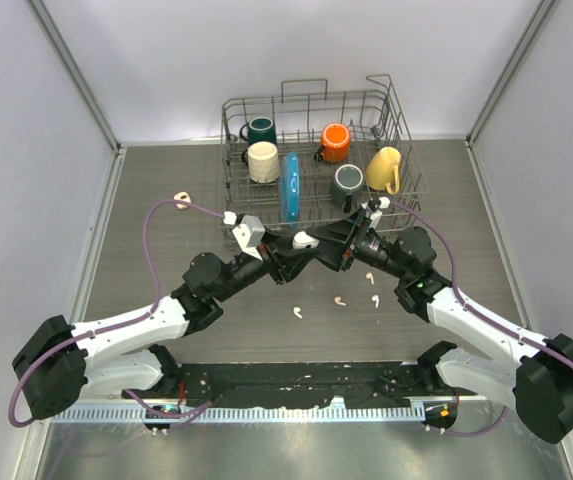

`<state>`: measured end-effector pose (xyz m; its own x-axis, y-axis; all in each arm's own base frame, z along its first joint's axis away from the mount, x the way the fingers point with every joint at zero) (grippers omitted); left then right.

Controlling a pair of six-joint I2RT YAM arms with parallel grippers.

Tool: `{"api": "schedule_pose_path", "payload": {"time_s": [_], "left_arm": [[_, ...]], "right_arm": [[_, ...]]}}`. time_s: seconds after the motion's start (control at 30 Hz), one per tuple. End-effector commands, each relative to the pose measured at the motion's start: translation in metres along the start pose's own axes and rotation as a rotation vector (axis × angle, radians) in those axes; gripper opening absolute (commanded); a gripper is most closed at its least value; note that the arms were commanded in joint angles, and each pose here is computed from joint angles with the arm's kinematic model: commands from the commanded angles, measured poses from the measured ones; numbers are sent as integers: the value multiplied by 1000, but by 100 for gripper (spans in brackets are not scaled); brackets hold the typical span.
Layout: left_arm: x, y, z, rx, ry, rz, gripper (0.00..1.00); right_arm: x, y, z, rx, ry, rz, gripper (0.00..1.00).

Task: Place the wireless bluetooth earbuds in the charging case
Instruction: Pick up the charging case at the center of the board, then open the charging case.

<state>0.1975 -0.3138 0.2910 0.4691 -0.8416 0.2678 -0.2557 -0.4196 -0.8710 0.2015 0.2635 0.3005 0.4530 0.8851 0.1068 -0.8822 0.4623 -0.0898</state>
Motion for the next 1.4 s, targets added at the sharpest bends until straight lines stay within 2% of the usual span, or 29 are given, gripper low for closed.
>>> {"api": "schedule_pose_path", "payload": {"time_s": [0.0,0.1,0.5,0.63,0.73,0.8,0.83,0.9,0.93,1.03,1.1,1.13,1.2,1.23,1.3,1.33,1.37], "left_arm": [[10,-31,-15,31,43,-104,46],[10,-30,-15,31,46,-103,45],[9,-32,-14,25,43,-140,13],[4,-33,-12,11,30,-169,3],[-3,-29,-16,44,79,-184,0],[-9,-38,-16,51,86,-265,0],[-14,-33,-14,61,85,-270,0],[-18,-40,-13,61,80,-320,0],[-20,-38,-12,53,76,-321,0],[-25,-41,-13,42,83,-344,0],[-29,-44,-16,52,96,-355,0],[-31,-43,-18,67,108,-350,0],[-39,-47,-22,106,120,-363,0],[-42,-46,-25,124,136,-359,0],[-47,-44,-26,147,140,-347,0],[-50,-44,-27,168,143,-329,0],[-52,-43,-28,181,144,-316,0]], "right_arm": [[-4,4,13,-37,-43,2,13],[-4,3,13,-35,-43,2,13],[-5,5,12,-35,-42,12,13],[-6,5,10,-41,-38,4,23],[-7,5,7,-63,-24,-5,32],[-7,4,5,-84,-3,-7,37],[-6,3,7,-95,-3,-10,45],[-6,4,8,-120,-4,-9,54],[-7,4,10,-135,-10,-9,62],[-9,4,15,-204,-17,-17,73],[-10,3,19,-253,3,-25,77],[-10,2,27,-340,-6,-29,78],[-14,3,22,-409,62,-17,79],[-14,2,30,-528,64,-10,79],[-21,2,15,-581,180,27,79],[-23,0,22,-693,195,40,79],[-29,3,13,-701,256,69,79]]}}
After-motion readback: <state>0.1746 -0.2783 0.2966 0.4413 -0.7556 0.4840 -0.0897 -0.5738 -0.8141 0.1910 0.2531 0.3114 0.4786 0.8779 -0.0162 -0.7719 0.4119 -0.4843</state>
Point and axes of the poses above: each gripper's point midway between its finger pads, its own x axis out along the fingers, its own z axis along the line the jaws close on, y = z × x, the point moved 2 cm from there along -x, back along the fingers, and after that the axes turned 11 degrees about -x, right-handed, at the moved point
